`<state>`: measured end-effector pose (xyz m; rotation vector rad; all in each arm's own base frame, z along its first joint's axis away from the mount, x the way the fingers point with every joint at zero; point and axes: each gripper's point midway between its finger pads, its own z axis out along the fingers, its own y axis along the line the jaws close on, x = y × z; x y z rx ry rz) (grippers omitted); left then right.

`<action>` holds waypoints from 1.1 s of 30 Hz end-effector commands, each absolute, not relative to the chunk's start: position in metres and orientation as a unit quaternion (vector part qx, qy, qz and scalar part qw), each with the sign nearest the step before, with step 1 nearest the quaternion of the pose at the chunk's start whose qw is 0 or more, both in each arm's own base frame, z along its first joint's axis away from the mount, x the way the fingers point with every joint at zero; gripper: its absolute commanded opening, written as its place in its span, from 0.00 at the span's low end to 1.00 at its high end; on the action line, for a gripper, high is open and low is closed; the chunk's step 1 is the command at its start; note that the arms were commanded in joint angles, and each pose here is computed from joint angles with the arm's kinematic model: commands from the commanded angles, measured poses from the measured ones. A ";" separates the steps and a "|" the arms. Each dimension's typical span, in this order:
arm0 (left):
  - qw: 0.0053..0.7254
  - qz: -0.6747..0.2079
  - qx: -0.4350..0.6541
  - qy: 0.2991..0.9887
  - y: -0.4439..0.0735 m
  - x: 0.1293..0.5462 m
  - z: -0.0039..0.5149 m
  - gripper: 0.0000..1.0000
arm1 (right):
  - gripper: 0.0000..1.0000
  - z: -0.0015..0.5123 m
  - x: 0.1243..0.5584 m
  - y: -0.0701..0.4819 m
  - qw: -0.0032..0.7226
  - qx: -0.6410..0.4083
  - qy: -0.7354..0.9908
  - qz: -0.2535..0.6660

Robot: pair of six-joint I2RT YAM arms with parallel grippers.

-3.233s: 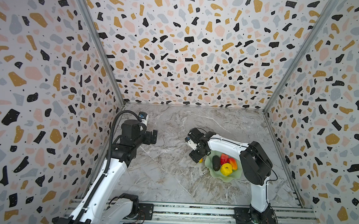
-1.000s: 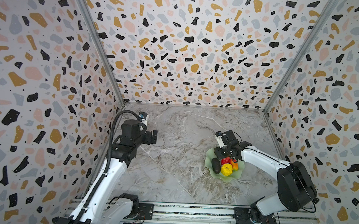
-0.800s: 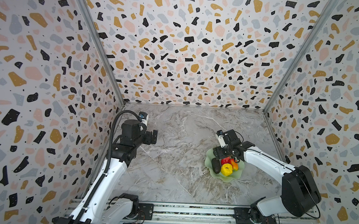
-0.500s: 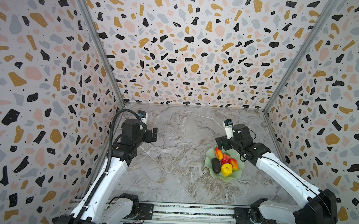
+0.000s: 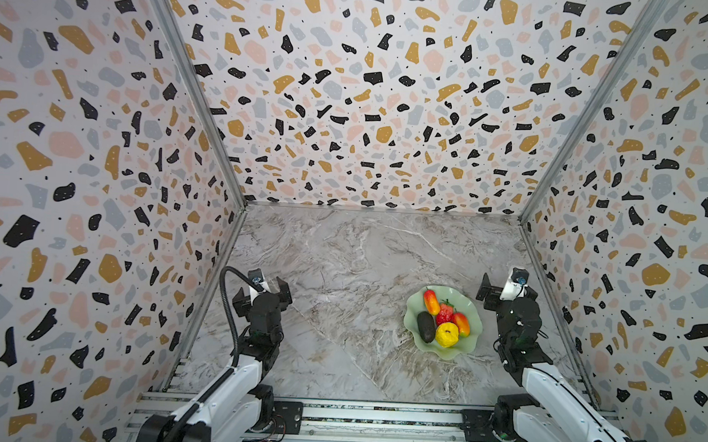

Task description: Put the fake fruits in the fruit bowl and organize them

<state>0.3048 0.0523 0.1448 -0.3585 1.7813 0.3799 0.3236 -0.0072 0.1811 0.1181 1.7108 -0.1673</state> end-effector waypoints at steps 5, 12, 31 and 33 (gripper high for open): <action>0.674 0.180 -0.208 0.685 0.066 0.310 0.184 0.99 | 0.99 0.167 0.327 -0.029 0.652 0.114 0.742 -0.107; 0.678 0.158 -0.173 0.697 0.056 0.315 0.162 1.00 | 0.99 0.153 0.324 -0.020 0.668 0.092 0.734 -0.086; 0.656 0.147 -0.144 0.727 0.044 0.338 0.135 1.00 | 0.99 0.125 0.379 -0.011 0.629 0.051 0.771 -0.081; 0.655 0.147 -0.144 0.727 0.044 0.338 0.135 1.00 | 0.99 0.125 0.378 -0.010 0.630 0.049 0.771 -0.081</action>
